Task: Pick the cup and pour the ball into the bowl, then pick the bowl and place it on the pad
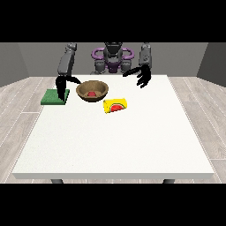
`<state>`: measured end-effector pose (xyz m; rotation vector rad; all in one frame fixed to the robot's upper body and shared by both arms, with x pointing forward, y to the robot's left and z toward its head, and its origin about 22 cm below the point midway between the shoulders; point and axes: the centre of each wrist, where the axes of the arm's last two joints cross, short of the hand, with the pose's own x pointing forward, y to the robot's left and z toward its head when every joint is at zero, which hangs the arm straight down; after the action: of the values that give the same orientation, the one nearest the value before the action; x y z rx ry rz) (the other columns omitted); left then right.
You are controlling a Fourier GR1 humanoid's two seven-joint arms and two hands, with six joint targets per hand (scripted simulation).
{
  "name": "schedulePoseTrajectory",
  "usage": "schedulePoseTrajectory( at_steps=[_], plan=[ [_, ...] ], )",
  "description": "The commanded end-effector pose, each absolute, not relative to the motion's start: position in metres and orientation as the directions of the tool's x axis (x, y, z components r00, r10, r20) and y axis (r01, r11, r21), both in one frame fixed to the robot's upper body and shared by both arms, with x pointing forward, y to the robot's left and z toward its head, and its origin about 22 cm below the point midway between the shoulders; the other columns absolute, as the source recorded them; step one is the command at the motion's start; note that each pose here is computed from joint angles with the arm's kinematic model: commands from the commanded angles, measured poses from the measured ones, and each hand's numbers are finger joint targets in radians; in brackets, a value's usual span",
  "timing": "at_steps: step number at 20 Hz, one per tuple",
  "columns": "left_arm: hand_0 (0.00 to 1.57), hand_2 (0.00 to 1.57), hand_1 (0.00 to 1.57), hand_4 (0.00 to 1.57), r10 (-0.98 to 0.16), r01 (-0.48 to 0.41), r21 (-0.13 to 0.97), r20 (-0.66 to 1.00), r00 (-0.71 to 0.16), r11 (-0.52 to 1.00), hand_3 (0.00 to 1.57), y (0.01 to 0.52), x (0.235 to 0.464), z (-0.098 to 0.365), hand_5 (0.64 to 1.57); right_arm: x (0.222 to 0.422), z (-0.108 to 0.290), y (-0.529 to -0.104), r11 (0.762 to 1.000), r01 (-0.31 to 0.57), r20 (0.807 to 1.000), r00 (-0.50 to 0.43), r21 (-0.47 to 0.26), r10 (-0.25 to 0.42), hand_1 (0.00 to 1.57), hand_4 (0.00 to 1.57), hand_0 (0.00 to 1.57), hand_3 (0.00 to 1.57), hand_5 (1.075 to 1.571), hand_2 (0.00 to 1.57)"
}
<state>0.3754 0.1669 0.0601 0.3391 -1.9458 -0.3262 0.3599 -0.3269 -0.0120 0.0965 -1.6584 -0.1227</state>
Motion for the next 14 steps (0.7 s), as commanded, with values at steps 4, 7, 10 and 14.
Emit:
schedulePoseTrajectory(
  at_steps=[4,7,10,14],
  plan=[
    [0.0,0.0,0.0,0.0,-0.319,-0.03,0.325,0.904,-0.285,0.945,0.0,0.178,0.366,0.032,1.531,0.337,-0.054,-0.299,0.99,0.008,0.989,0.036,0.141,-0.141,0.0,0.0,0.0,0.0,1.544,0.0],
    [0.0,0.0,0.0,0.0,-0.333,-0.034,0.341,0.886,-0.324,0.94,0.0,0.167,0.372,0.046,1.537,0.34,-0.057,-0.3,0.989,0.022,0.989,0.0,0.148,-0.148,0.0,0.09,0.0,0.0,1.54,0.0],
    [0.0,0.0,0.0,0.0,-0.325,-0.01,0.349,0.861,-0.391,0.937,0.0,0.151,0.37,0.069,1.549,0.33,-0.074,-0.301,0.98,0.033,0.98,-0.029,0.196,-0.195,0.0,0.25,0.0,0.0,1.55,0.0],
    [0.0,0.0,0.0,0.0,-0.313,-0.012,0.342,0.843,-0.437,0.939,0.0,0.151,0.375,0.096,1.555,0.34,-0.063,-0.316,0.974,0.094,0.977,-0.056,0.208,-0.203,0.0,0.2,0.0,0.0,1.539,0.0]
  ],
)
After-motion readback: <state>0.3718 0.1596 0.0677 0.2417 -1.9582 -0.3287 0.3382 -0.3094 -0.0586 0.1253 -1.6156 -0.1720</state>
